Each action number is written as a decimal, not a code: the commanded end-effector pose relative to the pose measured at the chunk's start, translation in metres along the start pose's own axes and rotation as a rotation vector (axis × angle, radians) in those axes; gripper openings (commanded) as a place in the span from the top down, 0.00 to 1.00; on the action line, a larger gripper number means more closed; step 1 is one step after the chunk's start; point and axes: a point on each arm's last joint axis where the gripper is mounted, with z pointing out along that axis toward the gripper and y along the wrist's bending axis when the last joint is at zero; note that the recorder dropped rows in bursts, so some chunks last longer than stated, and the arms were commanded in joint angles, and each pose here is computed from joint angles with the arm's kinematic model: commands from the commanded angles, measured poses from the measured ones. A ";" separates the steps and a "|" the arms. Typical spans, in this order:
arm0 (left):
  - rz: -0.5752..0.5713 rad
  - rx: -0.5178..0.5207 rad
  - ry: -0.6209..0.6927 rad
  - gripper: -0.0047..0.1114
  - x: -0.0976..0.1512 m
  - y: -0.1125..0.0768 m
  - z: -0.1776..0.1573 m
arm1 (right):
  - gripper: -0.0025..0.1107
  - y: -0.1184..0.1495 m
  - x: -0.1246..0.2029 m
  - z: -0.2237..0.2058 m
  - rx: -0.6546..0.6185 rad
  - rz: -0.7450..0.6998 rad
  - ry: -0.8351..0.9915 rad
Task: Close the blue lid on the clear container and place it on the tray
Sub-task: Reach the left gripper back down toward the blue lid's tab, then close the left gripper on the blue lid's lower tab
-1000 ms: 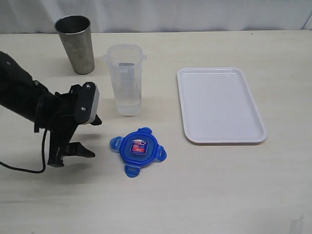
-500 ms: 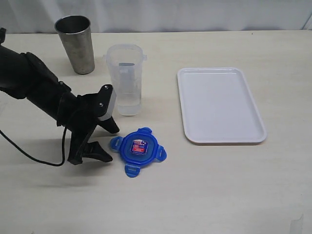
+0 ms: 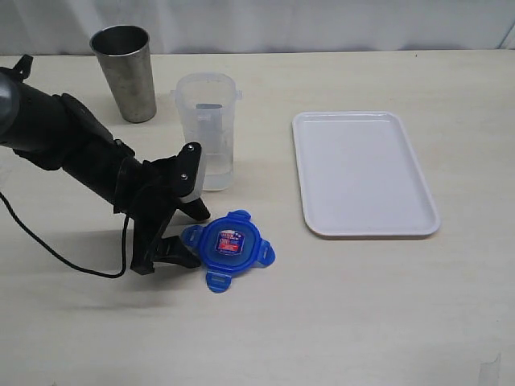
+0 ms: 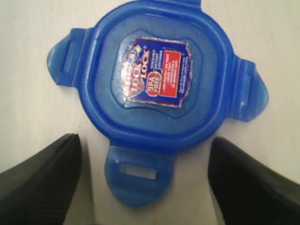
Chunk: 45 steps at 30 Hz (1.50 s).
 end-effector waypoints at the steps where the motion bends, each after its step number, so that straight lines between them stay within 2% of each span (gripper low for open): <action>1: 0.033 0.029 -0.012 0.36 -0.001 -0.002 0.001 | 0.93 0.000 0.001 0.000 0.008 0.002 -0.003; 20: 0.020 0.012 -0.014 0.37 -0.001 0.000 0.001 | 0.93 0.000 0.001 0.000 0.008 0.002 -0.003; 25: 0.020 0.011 -0.013 0.57 -0.001 0.000 0.001 | 0.93 0.000 0.001 0.000 0.008 0.002 -0.003; 29: 0.036 0.019 -0.003 0.68 0.000 -0.001 0.001 | 0.93 0.000 0.001 0.000 0.008 0.002 -0.003; 33: -0.043 0.020 -0.002 0.83 0.000 -0.001 0.001 | 0.93 0.000 0.001 0.000 0.008 0.002 -0.003; 36: -0.043 0.013 0.001 0.95 0.000 0.000 0.001 | 0.93 0.000 0.001 0.000 0.008 0.002 -0.003; 45: -0.055 0.023 -0.005 0.96 -0.001 -0.001 0.001 | 0.93 0.000 0.001 0.000 0.008 0.002 -0.003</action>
